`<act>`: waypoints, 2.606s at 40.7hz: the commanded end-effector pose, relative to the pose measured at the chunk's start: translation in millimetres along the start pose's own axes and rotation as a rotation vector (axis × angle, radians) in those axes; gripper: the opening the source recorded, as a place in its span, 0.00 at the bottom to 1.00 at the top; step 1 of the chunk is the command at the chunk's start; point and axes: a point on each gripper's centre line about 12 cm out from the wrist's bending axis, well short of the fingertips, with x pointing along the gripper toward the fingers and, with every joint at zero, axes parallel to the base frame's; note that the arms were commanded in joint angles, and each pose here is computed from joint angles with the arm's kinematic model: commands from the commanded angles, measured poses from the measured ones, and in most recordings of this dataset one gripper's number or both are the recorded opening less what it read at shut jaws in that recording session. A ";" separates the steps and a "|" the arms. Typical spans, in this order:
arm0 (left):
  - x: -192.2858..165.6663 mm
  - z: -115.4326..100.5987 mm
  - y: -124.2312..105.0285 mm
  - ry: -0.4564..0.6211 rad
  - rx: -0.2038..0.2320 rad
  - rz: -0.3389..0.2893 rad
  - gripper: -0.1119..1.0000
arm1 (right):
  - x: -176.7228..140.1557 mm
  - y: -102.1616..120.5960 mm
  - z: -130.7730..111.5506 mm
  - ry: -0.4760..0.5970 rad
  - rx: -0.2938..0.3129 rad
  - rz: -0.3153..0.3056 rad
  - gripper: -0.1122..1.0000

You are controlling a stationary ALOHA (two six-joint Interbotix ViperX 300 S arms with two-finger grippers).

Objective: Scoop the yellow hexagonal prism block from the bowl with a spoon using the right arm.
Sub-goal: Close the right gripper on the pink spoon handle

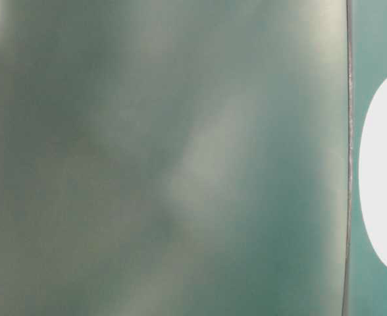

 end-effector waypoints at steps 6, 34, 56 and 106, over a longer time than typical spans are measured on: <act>3.2 11.5 0.0 -0.044 0.000 -0.001 0.10 | -6.7 0.5 -2.0 0.012 -0.006 0.011 0.65; 2.9 14.8 -0.1 -0.067 0.002 -0.001 0.10 | -11.9 -4.1 -14.7 0.113 -0.012 -0.006 0.64; 2.8 14.2 -0.1 -0.066 0.001 -0.001 0.10 | -11.2 -4.4 -16.0 0.125 -0.011 -0.012 0.57; 3.0 14.9 0.0 -0.064 0.000 -0.001 0.10 | -9.9 -2.0 -8.1 0.142 0.037 -0.020 0.30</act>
